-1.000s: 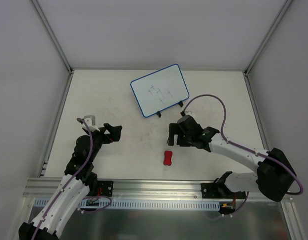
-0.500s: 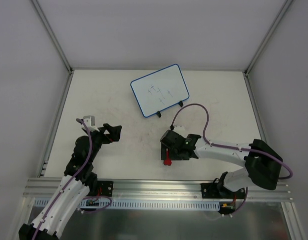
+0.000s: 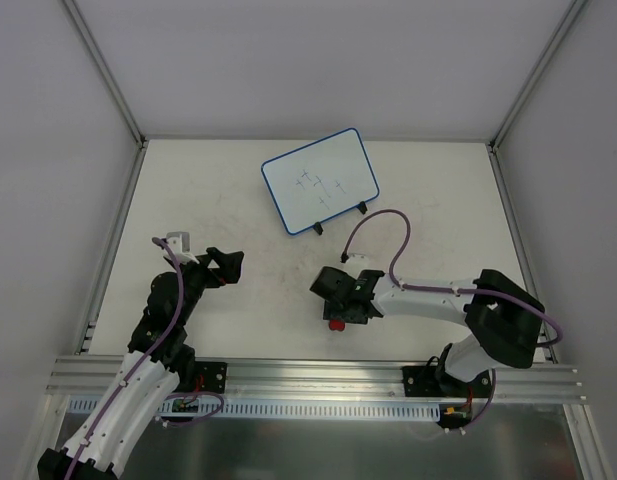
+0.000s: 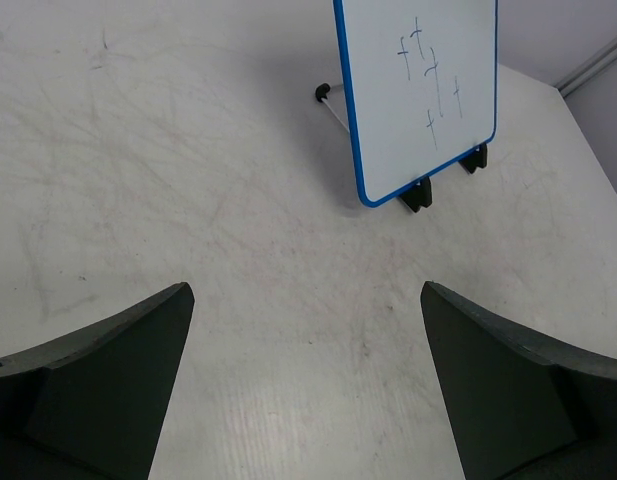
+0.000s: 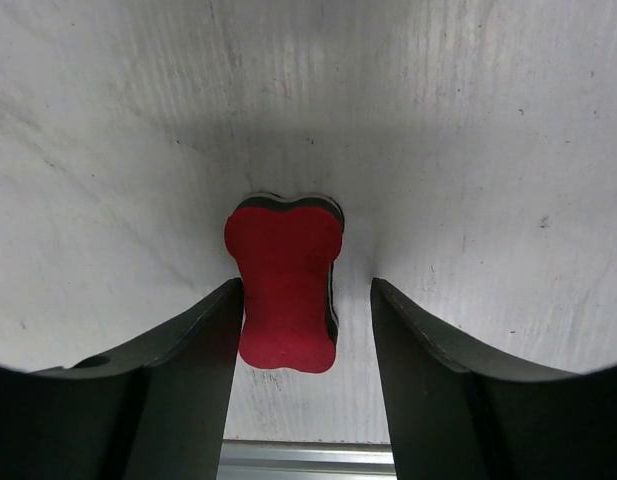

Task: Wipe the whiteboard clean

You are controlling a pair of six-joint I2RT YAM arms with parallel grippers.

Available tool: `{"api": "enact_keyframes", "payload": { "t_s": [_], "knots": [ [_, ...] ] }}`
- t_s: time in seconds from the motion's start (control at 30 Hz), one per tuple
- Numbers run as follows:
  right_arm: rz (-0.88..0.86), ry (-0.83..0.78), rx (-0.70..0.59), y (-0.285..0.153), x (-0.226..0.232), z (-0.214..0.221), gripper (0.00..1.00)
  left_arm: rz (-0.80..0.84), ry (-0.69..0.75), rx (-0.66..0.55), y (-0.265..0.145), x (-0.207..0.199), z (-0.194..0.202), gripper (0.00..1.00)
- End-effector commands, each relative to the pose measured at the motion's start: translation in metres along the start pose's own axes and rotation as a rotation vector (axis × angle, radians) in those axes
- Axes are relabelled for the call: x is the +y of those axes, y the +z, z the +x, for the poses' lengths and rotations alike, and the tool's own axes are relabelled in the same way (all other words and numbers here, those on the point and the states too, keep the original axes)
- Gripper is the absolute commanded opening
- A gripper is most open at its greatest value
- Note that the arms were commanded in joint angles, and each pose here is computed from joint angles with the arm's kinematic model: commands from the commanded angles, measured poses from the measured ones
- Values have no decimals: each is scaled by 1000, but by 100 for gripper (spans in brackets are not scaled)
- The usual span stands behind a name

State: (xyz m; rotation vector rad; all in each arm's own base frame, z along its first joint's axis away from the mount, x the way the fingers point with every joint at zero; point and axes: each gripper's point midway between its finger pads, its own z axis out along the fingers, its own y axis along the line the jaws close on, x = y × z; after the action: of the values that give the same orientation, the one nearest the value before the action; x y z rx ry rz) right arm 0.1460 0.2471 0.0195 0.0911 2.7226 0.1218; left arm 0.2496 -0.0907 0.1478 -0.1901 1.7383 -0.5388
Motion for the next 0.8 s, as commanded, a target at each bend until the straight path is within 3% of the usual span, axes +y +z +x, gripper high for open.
{"api": "enact_keyframes", "payload": {
  "t_s": [0.0, 0.27, 0.4, 0.53, 0.63, 0.77],
  "knots": [
    [18, 43, -62, -3, 9, -15, 57, 3, 6, -39, 0, -3, -13, 99],
    [60, 2, -61, 3, 13, -15, 48, 3, 6, -30, 1, -3, -12, 99],
    [74, -5, -34, 9, 13, -8, 27, 2, 7, -26, 1, -3, -12, 99],
    [74, -11, -56, 4, 11, -13, 27, -6, 7, -21, 2, -1, -11, 99],
    [86, -45, -125, -13, 3, -31, 13, -19, 3, -12, 4, 1, -8, 99],
    [88, -101, -187, -35, -6, -61, 8, -13, -4, -37, 12, 0, -11, 99]
  ]
}}
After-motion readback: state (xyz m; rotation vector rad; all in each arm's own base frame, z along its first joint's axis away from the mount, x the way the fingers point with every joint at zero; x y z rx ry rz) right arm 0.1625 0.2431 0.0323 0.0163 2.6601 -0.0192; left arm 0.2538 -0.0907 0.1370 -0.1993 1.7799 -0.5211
